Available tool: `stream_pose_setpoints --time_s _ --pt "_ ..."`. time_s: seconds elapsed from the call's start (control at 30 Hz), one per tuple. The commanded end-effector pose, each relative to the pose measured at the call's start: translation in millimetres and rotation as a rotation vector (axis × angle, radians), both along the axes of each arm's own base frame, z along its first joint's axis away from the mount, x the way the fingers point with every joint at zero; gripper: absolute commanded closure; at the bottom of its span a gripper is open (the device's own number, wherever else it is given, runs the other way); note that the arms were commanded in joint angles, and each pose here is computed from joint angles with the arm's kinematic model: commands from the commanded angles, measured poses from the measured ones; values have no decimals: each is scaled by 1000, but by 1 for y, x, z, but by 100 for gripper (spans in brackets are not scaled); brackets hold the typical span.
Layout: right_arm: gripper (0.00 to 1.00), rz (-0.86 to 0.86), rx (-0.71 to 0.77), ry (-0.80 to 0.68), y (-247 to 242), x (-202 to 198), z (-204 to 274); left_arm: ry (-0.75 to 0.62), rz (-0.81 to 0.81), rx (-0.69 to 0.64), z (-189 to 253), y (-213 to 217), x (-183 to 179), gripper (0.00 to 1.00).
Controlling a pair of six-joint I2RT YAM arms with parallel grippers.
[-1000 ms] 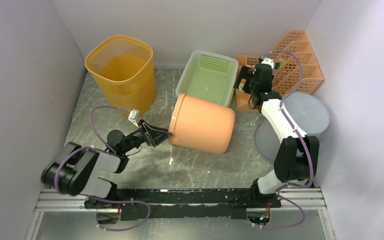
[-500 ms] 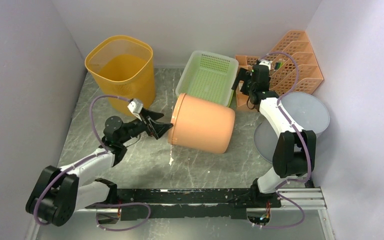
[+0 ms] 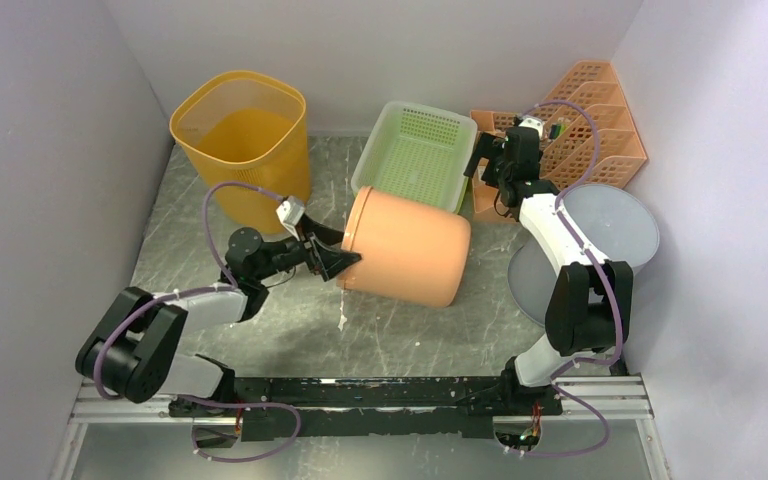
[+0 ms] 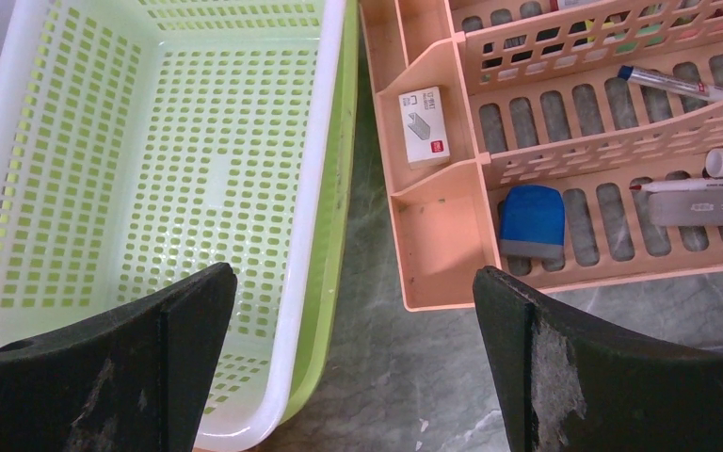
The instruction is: Turn the large container upside down
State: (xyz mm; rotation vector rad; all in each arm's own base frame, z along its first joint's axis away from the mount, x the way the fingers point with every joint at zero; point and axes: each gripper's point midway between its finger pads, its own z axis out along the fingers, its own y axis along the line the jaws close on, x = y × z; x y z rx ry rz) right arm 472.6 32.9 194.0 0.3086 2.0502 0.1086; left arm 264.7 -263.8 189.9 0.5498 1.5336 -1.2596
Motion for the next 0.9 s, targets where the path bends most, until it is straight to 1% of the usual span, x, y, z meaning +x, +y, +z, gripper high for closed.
stream_pose_setpoints --time_s 0.0,0.03,0.07,0.1,0.23,0.3,0.33,0.37,0.5,0.53,0.6,0.77,0.87 --pt "0 -10 -9 -16 -4 4 3 -96 -109 -35 20 -23 -13 0" --pt "0 -10 -10 -16 -4 4 3 -96 -119 -33 18 -27 -14 2" --pt "0 -13 -13 -15 -5 4 3 -91 -123 -29 16 -30 -14 5" --pt "0 -13 -16 -13 -5 4 3 -83 -128 -29 15 -32 -14 11" --pt "0 -24 -32 -14 -10 3 4 -39 -139 -37 10 -36 -15 42" --pt "0 -29 -38 -12 -11 3 3 -11 -147 -30 7 -37 -16 75" --pt "0 -31 -38 -10 -11 3 3 2 -150 -27 6 -37 -17 88" --pt "0 -31 -38 -11 -11 3 2 11 -151 -23 5 -37 -18 93" --pt "0 -39 -40 -15 -12 4 4 70 -168 11 -2 -40 -25 93" --pt "0 -42 -40 -17 -13 4 4 69 -175 -3 2 -40 -29 93" --pt "0 -45 -39 -25 -14 5 7 73 -208 -79 18 -39 -41 93" --pt "0 -50 -43 -30 -14 7 10 71 -355 -352 78 -41 -85 93" --pt "0 -66 -53 -32 -19 7 12 99 -429 -454 94 -47 -102 93"
